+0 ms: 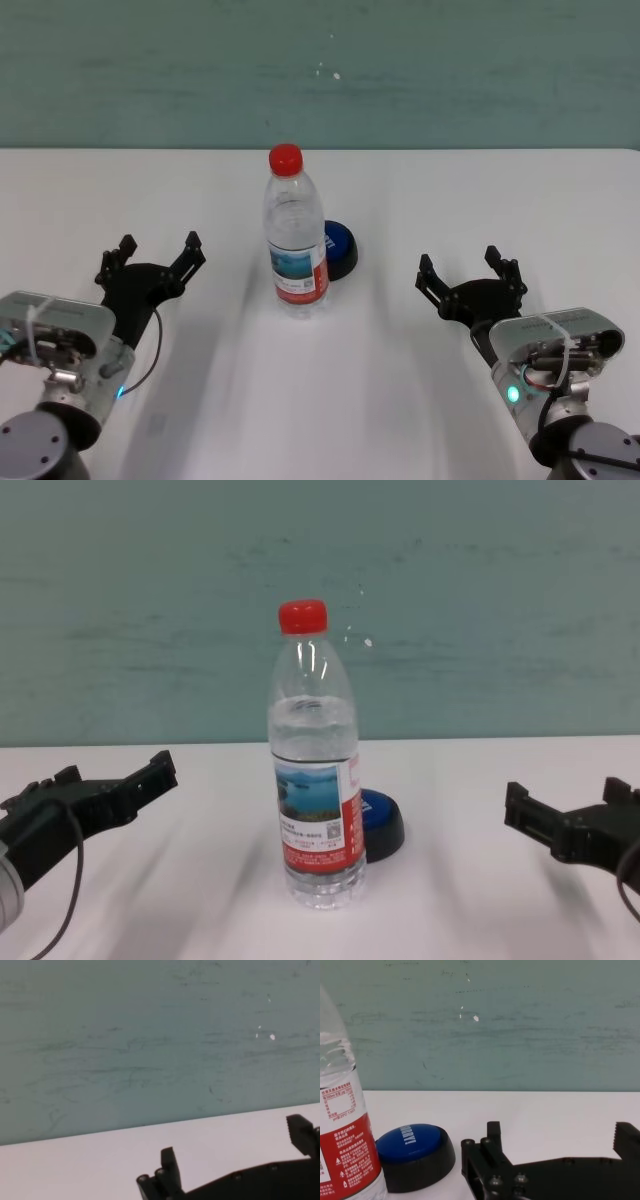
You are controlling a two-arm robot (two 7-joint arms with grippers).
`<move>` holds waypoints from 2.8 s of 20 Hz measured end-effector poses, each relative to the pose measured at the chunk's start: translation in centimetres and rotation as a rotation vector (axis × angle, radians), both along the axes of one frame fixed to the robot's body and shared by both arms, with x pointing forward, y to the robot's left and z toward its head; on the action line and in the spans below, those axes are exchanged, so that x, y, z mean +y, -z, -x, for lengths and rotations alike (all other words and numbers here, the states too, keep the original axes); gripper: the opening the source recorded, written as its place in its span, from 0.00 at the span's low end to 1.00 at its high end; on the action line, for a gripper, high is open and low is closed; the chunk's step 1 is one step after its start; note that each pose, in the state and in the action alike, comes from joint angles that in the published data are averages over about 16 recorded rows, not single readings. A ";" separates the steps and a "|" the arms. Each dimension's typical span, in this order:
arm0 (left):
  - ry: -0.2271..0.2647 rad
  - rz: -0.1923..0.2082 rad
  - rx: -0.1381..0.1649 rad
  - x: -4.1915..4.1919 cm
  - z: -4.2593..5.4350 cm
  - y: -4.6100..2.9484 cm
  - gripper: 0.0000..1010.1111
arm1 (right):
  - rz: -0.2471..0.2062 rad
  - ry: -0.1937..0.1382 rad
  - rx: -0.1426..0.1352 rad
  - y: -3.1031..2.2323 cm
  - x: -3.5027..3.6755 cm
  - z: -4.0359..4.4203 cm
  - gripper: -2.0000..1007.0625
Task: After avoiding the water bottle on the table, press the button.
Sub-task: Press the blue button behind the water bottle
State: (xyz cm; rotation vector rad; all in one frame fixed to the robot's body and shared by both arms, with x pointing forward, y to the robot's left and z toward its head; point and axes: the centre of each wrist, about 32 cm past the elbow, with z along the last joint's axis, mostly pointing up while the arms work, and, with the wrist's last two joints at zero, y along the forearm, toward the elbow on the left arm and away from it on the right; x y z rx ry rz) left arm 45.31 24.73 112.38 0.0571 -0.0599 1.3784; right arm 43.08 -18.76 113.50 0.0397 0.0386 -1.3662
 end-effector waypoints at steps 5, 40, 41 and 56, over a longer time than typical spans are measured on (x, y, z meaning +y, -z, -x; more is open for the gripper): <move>0.000 0.000 0.000 0.00 0.00 0.00 1.00 | 0.000 0.000 0.000 0.00 0.00 0.00 1.00; 0.008 0.004 0.002 0.18 0.11 0.02 1.00 | 0.000 0.000 0.000 0.00 0.00 0.00 1.00; 0.011 0.005 0.003 0.24 0.16 0.02 1.00 | 0.000 0.000 0.000 0.00 0.00 0.00 1.00; 0.070 0.035 0.013 1.51 2.16 -0.78 1.00 | 0.000 0.000 0.000 0.00 0.00 0.00 1.00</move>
